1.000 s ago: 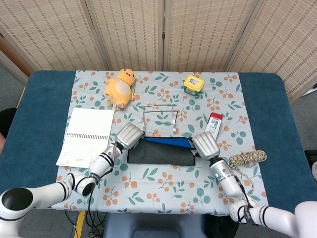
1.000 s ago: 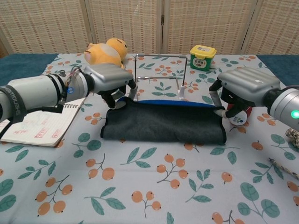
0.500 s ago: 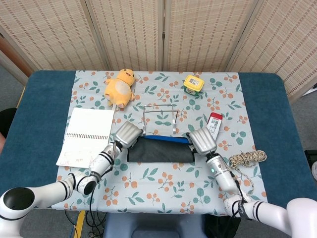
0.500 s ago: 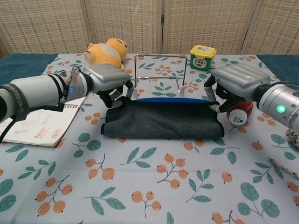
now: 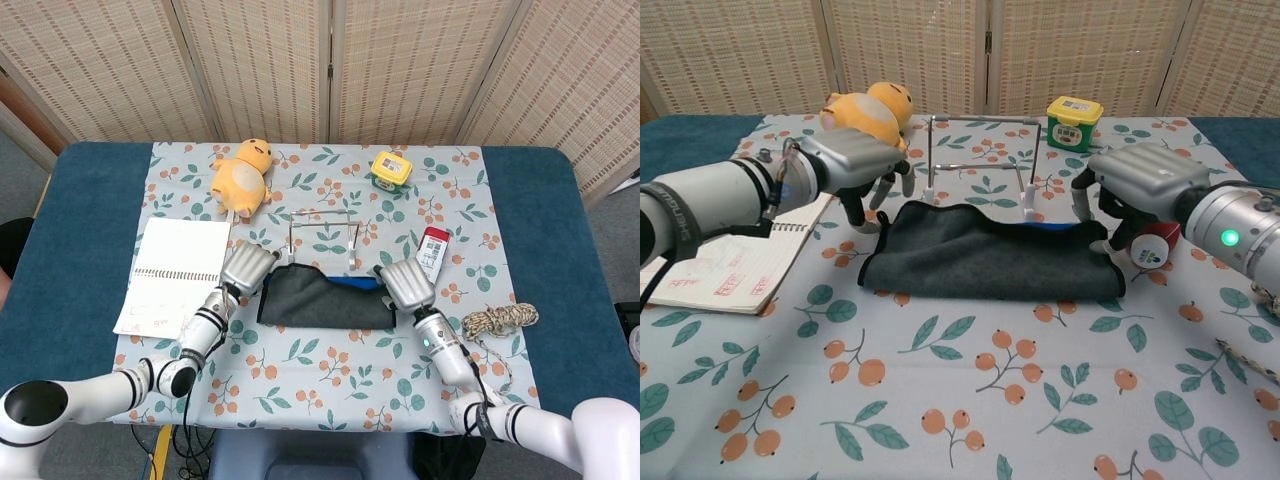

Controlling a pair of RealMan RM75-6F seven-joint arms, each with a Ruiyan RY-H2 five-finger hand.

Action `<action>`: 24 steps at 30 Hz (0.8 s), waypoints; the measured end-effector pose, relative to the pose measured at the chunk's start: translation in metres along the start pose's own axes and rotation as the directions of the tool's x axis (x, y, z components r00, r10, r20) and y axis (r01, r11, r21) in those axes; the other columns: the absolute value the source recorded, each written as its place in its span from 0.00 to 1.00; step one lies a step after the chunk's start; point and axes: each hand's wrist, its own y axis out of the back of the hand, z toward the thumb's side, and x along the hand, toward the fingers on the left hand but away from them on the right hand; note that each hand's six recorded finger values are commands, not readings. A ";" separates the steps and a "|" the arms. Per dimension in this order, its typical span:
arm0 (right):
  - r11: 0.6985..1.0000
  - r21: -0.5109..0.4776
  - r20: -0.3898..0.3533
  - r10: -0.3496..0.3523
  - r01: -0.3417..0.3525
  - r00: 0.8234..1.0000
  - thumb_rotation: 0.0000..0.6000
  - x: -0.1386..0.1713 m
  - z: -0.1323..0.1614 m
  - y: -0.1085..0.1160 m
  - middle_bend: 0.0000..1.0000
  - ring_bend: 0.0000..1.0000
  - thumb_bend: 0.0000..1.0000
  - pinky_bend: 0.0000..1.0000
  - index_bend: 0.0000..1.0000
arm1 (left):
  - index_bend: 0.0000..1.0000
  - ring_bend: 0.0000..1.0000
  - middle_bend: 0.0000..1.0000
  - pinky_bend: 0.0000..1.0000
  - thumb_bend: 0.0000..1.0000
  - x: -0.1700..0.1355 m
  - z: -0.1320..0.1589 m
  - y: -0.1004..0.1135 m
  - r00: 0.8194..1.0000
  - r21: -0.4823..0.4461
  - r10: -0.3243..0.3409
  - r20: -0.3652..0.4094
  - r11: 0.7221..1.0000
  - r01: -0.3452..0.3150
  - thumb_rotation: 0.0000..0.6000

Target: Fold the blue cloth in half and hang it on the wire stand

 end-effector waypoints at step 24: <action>0.990 0.009 -0.091 -0.140 0.141 0.986 1.00 0.056 -0.022 0.061 0.91 0.82 0.16 0.95 0.32 | 0.20 0.28 0.29 0.49 0.18 -0.087 -0.074 0.024 0.968 -0.184 0.056 -0.246 0.978 -0.103 1.00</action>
